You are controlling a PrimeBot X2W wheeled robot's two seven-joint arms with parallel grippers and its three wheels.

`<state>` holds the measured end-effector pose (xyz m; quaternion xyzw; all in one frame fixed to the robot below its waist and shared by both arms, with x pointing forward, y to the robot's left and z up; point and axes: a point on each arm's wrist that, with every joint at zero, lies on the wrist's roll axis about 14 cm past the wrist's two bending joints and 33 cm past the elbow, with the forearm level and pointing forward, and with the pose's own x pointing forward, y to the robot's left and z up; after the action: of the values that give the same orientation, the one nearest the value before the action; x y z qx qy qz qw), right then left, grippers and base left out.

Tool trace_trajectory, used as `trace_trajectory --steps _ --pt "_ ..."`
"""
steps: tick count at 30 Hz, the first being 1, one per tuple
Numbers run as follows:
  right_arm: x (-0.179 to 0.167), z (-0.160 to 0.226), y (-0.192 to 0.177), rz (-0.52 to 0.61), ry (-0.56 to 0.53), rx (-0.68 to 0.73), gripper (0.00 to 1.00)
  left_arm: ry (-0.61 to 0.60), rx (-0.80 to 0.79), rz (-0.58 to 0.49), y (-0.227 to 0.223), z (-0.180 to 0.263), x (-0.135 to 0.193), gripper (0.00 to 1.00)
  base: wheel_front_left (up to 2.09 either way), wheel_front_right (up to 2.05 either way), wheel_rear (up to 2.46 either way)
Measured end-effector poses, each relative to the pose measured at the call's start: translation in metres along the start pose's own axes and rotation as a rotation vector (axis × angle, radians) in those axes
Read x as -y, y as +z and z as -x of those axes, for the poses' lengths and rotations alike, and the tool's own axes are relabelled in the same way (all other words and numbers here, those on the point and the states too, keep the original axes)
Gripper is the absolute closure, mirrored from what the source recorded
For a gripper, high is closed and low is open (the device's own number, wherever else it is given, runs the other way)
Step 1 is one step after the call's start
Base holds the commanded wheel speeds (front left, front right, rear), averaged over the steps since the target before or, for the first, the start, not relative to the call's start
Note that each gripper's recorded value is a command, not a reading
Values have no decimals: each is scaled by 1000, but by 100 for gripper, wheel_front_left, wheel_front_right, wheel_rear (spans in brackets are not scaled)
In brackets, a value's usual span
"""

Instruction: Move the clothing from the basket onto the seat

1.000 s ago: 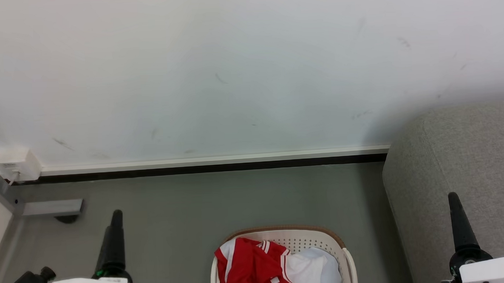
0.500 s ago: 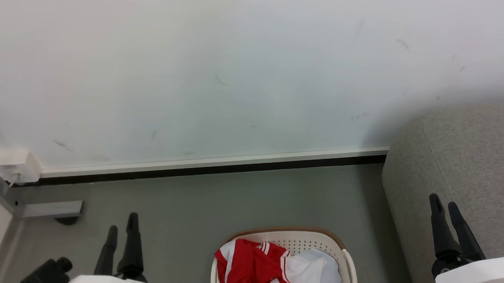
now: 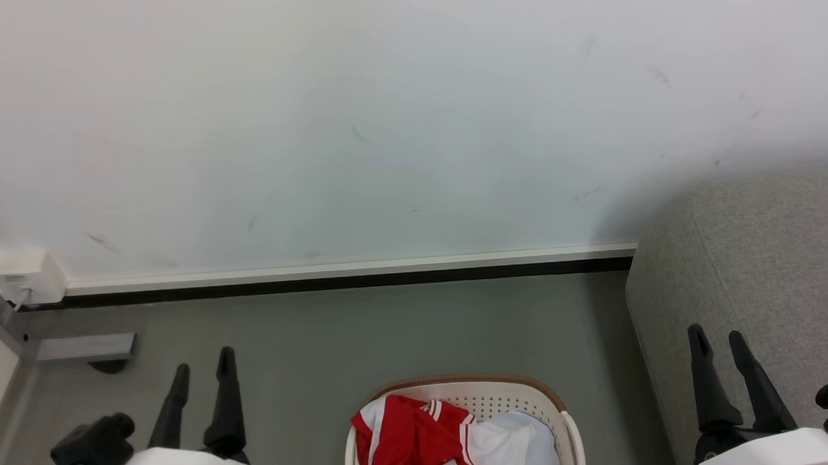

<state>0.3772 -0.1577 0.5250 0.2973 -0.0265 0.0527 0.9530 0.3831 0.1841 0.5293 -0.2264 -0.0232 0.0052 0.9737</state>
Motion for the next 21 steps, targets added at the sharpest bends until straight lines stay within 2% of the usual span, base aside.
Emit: trace_trajectory --steps 21 --pt "-13 2 -3 218 55 9 0 -43 63 -232 9 4 11 0 0 0 0"
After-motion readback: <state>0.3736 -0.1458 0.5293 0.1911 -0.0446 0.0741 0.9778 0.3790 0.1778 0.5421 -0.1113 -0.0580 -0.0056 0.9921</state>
